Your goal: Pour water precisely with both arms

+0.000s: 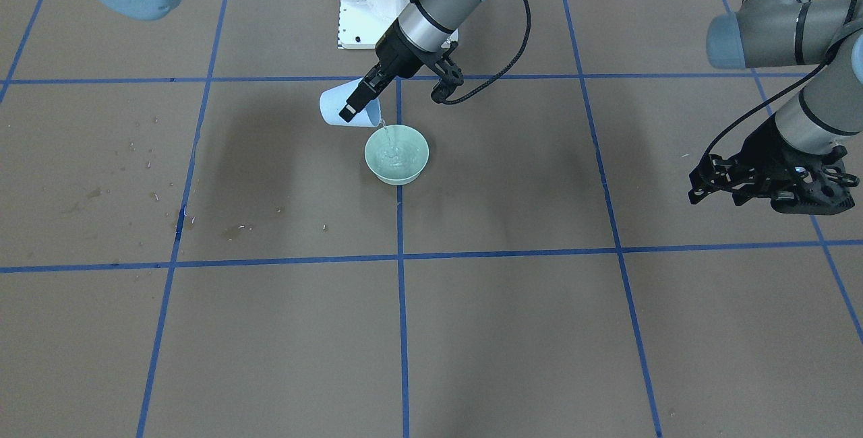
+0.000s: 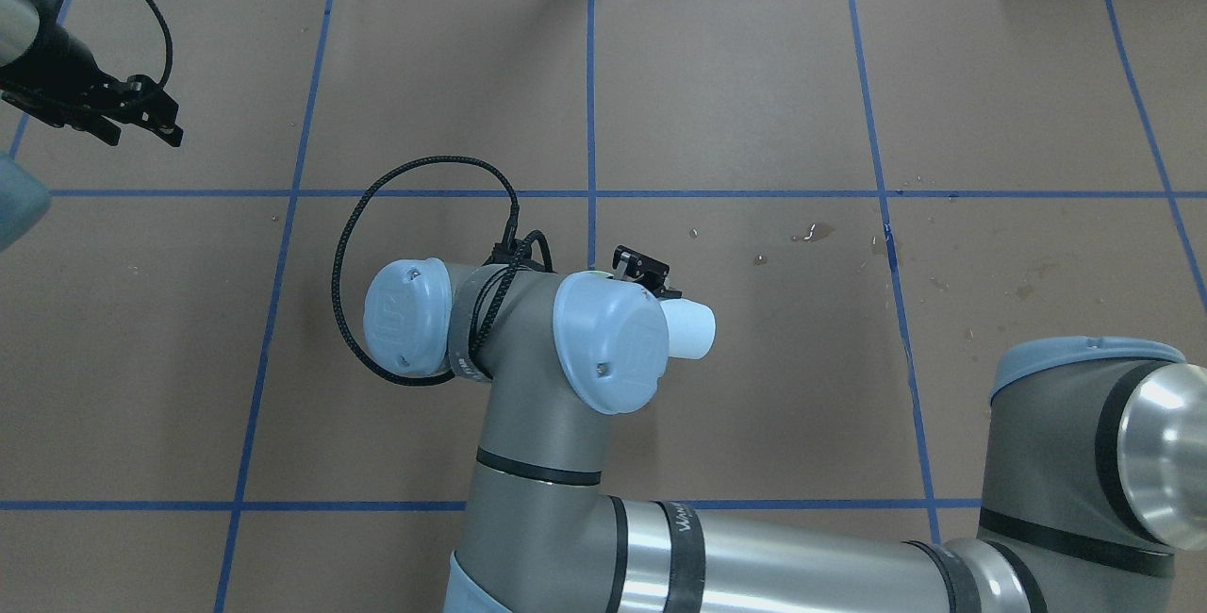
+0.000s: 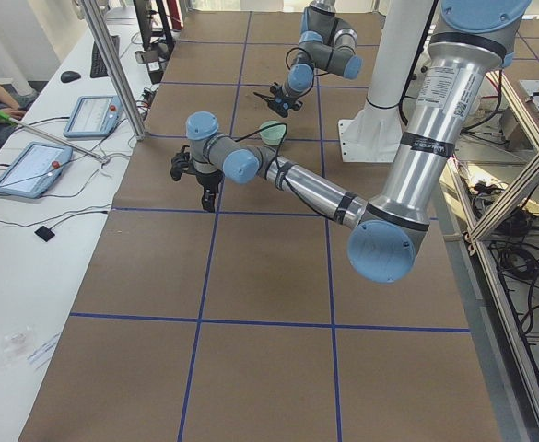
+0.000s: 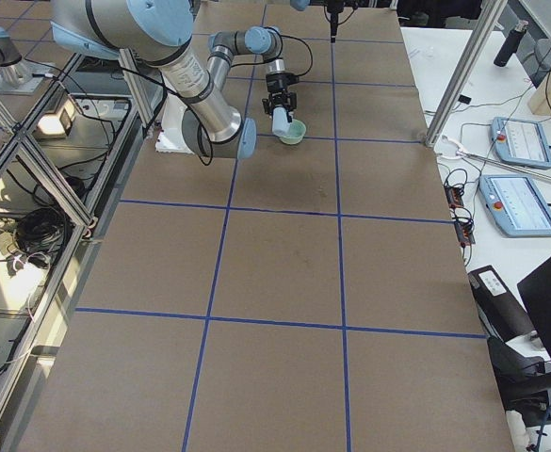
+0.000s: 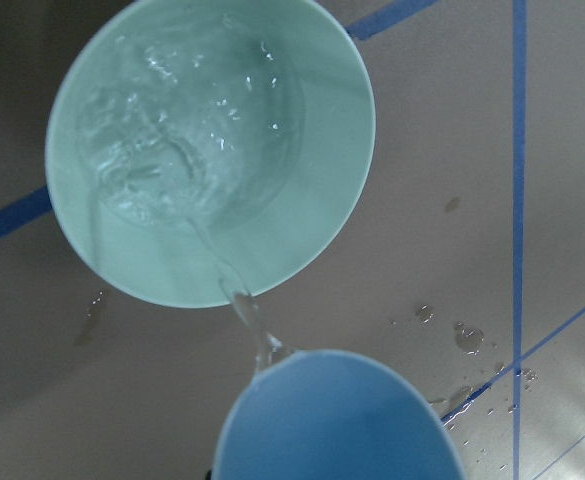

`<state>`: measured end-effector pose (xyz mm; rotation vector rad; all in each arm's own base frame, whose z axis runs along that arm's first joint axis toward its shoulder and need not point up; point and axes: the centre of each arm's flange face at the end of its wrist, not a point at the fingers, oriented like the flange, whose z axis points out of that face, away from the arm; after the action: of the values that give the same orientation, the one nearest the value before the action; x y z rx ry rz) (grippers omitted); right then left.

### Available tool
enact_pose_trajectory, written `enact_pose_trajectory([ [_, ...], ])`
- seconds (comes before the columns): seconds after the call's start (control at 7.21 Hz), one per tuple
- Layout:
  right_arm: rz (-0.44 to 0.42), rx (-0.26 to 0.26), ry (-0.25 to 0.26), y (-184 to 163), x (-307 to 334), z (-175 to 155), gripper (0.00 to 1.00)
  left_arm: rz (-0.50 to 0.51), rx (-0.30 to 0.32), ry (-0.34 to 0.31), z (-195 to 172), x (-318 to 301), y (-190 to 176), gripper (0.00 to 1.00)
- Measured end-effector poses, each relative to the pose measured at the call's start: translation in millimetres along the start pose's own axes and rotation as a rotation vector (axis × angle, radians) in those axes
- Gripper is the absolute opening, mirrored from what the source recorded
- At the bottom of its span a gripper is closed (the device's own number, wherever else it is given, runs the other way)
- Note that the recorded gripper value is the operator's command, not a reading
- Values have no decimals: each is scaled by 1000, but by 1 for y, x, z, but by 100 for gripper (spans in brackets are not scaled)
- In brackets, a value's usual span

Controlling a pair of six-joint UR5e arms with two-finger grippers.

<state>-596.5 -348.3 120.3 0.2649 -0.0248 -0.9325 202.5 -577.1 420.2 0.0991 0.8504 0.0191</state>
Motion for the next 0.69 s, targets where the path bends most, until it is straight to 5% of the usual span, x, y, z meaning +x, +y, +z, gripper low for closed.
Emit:
enact_pose_trajectory([
  [0.42,255,167,-79,65,30,3,34,0,5,2,-3,0,-1,78],
  [0.69,452,312,-190,95,61,18,33,-1,8,2,-4,0,-1,78],
])
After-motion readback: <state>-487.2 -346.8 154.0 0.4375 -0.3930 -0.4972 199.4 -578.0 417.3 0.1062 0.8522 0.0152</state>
